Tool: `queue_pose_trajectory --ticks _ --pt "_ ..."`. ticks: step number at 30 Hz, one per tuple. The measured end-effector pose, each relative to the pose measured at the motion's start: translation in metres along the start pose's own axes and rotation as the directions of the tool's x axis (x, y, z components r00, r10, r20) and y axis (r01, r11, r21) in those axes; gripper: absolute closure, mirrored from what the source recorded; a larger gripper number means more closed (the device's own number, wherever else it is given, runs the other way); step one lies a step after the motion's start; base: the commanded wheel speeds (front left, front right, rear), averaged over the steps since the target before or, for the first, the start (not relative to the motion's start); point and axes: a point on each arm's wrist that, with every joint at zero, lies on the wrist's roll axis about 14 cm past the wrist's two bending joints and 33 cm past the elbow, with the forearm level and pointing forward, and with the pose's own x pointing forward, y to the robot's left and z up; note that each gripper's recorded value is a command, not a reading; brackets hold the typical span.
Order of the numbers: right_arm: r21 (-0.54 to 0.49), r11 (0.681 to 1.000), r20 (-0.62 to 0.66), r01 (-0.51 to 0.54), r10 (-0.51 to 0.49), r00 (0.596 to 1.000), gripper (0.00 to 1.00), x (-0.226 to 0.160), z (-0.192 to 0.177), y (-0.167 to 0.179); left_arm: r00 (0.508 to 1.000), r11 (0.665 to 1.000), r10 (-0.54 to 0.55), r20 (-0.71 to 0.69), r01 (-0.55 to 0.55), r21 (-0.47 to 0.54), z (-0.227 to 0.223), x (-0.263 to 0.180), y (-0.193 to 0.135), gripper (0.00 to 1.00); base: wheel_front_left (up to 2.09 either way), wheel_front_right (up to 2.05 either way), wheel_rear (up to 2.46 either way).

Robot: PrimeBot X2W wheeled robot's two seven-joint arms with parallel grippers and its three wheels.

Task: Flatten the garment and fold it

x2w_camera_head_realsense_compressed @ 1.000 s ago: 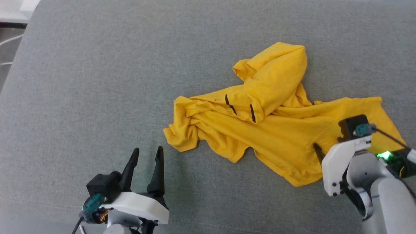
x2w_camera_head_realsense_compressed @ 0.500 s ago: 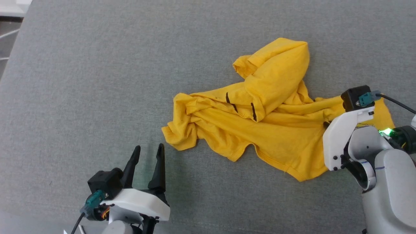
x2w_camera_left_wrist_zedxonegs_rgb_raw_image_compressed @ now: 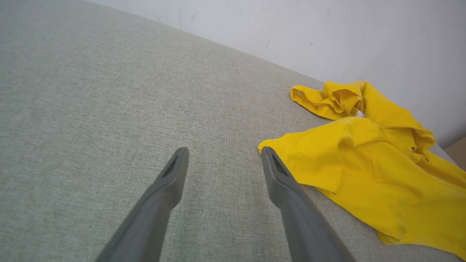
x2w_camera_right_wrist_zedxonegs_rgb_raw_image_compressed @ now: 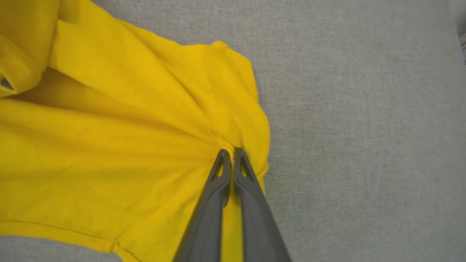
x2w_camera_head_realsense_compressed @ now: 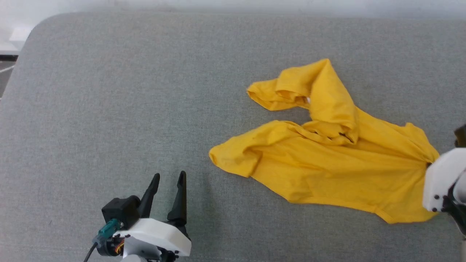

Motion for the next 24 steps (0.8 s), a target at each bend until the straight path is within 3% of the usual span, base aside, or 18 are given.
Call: queue_pose_trajectory --ticks 2,3,4,5,11,17,24 --pt "0.019 0.999 0.011 0.028 -0.028 1.000 1.00 -0.004 -0.005 -0.011 1.000 1.000 -0.007 0.005 0.007 -0.001 0.002 -0.001 -0.002 0.00 0.00 0.00 0.00" --pt "0.025 0.999 0.021 0.041 -0.042 0.999 0.67 -0.005 -0.007 -0.015 1.000 1.000 -0.010 0.003 0.010 0.000 0.002 -0.001 -0.002 0.00 0.00 0.00 0.00" --pt "0.031 0.998 0.034 0.053 -0.054 0.998 0.20 -0.006 -0.008 -0.018 1.000 1.000 -0.015 0.000 0.015 0.002 0.002 -0.002 -0.003 0.00 0.00 0.00 0.00" --pt "0.039 0.998 0.052 0.058 -0.060 0.997 0.00 -0.006 -0.008 -0.019 1.000 1.000 -0.018 -0.002 0.018 0.003 0.002 -0.002 -0.004 0.00 0.00 0.00 0.00" --pt "0.055 0.998 0.175 -0.023 0.013 0.985 0.00 -0.012 0.013 0.011 1.000 1.000 -0.022 -0.006 0.022 0.003 0.002 -0.009 -0.005 0.00 0.00 0.00 0.00" --pt "-0.006 0.993 0.351 -0.120 0.115 0.929 0.00 -0.037 0.081 0.041 1.000 1.000 -0.014 -0.002 0.014 0.002 0.004 -0.011 -0.003 0.00 0.00 0.00 0.00" --pt "-0.080 0.984 0.312 -0.161 0.178 0.933 0.00 -0.021 0.103 0.063 1.000 1.000 0.013 -0.022 -0.013 -0.015 -0.003 -0.010 0.003 0.00 0.00 0.00 0.00"
